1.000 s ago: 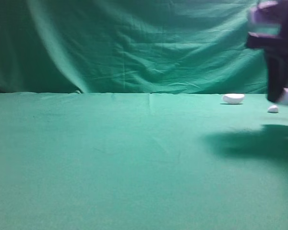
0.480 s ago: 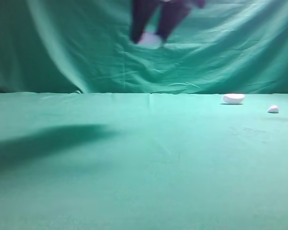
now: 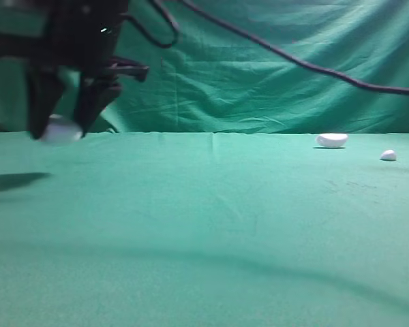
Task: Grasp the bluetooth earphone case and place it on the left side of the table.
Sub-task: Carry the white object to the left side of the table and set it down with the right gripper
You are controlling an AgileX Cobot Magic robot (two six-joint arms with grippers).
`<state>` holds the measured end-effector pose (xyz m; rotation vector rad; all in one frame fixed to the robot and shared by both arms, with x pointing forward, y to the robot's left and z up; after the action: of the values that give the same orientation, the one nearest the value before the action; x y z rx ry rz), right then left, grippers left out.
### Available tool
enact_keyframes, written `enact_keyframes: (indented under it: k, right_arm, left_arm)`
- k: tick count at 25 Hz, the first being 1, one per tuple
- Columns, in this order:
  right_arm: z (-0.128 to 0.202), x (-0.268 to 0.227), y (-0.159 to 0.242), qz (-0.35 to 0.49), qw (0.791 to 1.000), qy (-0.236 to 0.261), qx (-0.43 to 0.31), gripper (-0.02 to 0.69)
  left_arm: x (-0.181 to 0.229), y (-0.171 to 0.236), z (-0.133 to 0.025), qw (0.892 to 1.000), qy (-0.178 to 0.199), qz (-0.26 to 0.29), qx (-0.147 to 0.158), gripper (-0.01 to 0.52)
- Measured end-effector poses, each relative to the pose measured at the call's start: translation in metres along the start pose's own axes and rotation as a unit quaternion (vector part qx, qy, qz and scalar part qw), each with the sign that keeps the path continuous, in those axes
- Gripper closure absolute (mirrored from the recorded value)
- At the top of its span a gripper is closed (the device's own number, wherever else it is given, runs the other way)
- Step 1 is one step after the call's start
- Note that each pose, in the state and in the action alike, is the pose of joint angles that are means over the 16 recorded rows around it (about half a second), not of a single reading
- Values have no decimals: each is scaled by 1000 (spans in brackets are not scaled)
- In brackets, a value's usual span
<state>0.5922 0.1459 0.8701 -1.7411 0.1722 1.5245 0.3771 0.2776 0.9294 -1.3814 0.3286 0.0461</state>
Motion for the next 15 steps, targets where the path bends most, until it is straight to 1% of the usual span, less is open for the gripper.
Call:
enact_keyframes:
  k: [5, 8, 11, 13, 15]
  right_arm:
    - [4, -2, 0, 1, 1000, -1, 6, 209]
    - [4, -17, -3, 1, 1000, 0, 19, 188]
    - [2, -40, -5, 6, 999, 7, 31, 214]
    - [0, -58, -6, 10, 999, 14, 41, 259]
    - [-5, -79, -7, 11, 998, 23, 55, 321]
  left_arm:
    - [0, 0, 0, 1000, 0, 0, 0, 514]
    - [0, 0, 0, 1000, 0, 0, 0, 514]
    - [0, 0, 0, 1000, 0, 0, 0, 514]
    - [0, 0, 0, 1000, 0, 0, 0, 514]
    - [0, 0, 0, 1000, 0, 0, 0, 514]
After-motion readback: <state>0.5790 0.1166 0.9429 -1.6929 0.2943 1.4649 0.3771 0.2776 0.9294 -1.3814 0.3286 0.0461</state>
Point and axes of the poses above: a point on each arm's last joint axis where the gripper is mounted, x pointing out along that axis toward the gripper, z along the wrist's bending axis when the last joint is at zero, y = z × x, the point moved 9 cm from there along x, pointing out along that axis toward the gripper, and after that the axes turned 10 degrees about x, right-handed, at the moved point
